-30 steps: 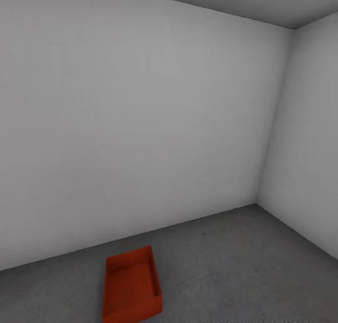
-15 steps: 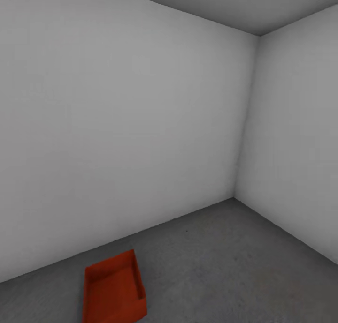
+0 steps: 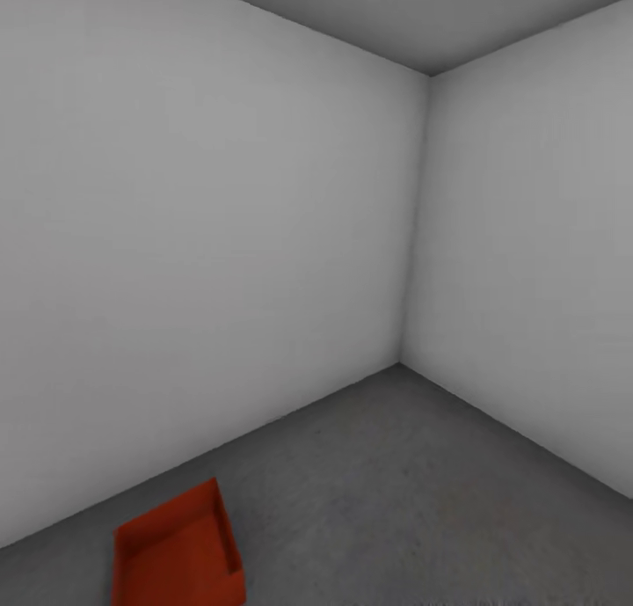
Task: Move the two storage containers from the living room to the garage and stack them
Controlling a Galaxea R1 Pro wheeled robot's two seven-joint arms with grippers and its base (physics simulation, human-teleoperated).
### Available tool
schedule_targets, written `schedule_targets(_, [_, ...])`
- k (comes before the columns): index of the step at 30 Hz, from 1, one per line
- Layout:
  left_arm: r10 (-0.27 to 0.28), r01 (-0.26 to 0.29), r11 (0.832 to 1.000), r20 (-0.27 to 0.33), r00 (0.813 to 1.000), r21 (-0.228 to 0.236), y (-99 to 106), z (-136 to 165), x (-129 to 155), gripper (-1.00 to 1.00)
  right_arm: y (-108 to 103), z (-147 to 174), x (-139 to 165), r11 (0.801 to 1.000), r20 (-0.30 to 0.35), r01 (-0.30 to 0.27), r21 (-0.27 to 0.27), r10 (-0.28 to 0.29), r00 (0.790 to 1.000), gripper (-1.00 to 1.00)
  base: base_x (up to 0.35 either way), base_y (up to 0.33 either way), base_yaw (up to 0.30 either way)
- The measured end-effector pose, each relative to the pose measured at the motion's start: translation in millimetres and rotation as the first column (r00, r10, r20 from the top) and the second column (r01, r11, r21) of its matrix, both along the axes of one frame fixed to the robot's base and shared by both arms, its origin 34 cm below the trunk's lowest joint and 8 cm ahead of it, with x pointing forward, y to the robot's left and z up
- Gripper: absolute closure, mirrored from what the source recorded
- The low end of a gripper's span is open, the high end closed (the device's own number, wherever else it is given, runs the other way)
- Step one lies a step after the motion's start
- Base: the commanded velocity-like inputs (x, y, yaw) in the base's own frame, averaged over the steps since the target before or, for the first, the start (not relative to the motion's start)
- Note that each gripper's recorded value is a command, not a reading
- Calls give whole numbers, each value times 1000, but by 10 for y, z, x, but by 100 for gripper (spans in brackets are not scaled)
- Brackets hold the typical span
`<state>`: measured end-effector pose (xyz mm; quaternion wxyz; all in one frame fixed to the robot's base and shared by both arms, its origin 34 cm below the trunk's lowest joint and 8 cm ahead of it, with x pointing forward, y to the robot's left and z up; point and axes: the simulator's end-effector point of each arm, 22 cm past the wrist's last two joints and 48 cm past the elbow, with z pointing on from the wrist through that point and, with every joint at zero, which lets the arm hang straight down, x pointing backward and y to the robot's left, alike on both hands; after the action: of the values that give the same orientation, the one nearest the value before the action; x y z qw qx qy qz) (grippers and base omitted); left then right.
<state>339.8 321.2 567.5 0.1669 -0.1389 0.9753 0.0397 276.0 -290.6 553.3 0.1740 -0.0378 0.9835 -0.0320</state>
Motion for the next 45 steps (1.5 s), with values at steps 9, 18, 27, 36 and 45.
schedule_targets(9, [0, 0, 1000, 0, 1000, 0, 1, 0, 0, -100, -17, 2, 2, 1000, 1, 2, -2, -2, 1000, -100, 0, 0, -290])
schedule_targets(18, [0, 0, 1000, 0, 1000, 0, 4, 0, 0, -100, -21, 2, 2, 1000, 1, 2, -2, -2, 1000, -100, 0, 0, -290])
schedule_targets(27, [0, 0, 1000, 0, 1000, 0, 2, 0, 0, -100, -26, 2, 2, 1000, 1, 2, -3, -2, 1000, -100, 0, 0, -289])
schedule_targets(36, [0, 0, 1000, 0, 1000, 0, 0, 0, 0, -100, -32, 2, 1, 1000, 1, 2, -4, -2, 1000, -100, 0, 0, -290])
schedule_targets(45, [0, 0, 1000, 0, 1000, 0, 3, 0, 0, -100, -32, 1, -1, 1000, 0, 2, -4, -2, 1000, -100, 0, 0, -289])
